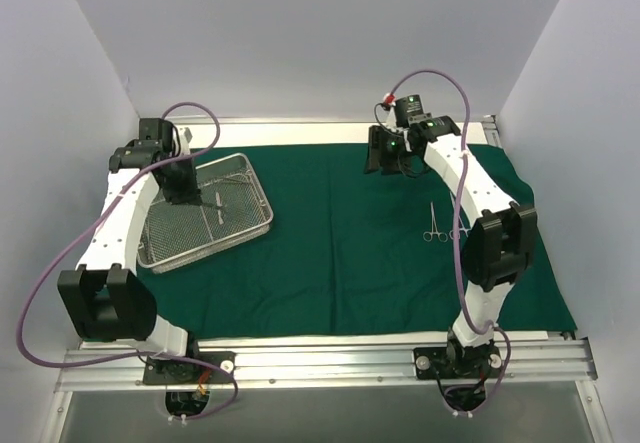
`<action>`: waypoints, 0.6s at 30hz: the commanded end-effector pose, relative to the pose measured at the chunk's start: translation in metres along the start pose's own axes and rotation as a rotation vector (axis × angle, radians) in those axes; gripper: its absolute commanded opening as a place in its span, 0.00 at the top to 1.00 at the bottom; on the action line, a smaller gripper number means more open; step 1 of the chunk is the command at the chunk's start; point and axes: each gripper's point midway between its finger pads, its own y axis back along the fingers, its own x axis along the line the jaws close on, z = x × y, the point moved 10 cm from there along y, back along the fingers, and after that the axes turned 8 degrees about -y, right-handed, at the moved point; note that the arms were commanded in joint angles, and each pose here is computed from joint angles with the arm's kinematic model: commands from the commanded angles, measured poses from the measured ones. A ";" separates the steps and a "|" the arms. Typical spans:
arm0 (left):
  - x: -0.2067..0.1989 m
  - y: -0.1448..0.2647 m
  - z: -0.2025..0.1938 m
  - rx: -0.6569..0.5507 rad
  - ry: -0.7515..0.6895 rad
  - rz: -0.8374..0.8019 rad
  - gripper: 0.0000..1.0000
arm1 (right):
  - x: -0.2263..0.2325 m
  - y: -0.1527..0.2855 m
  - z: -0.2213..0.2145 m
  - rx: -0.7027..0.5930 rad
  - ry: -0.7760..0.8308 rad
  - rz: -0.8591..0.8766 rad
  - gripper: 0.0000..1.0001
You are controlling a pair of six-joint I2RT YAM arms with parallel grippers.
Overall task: Open and lay out the surgical kit
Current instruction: Pick up the medical item from the container, then place the medical item in the surgical kit.
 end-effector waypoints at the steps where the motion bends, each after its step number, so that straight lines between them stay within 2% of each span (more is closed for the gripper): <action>1: -0.023 0.028 0.001 -0.102 -0.002 -0.099 0.98 | 0.021 0.009 0.004 0.020 0.025 0.114 0.52; 8: -0.042 0.052 0.015 -0.173 -0.037 -0.143 0.98 | 0.042 0.007 0.009 0.030 0.054 0.276 0.49; 11: -0.048 0.062 0.020 -0.192 -0.054 -0.149 0.98 | 0.059 0.012 0.016 0.028 0.105 0.399 0.48; 14: -0.058 0.063 0.019 -0.184 -0.062 -0.196 0.98 | 0.079 0.014 0.021 0.054 0.136 0.607 0.38; 18: -0.070 0.067 0.015 -0.185 -0.075 -0.248 0.98 | 0.107 0.009 0.008 0.091 0.233 0.713 0.31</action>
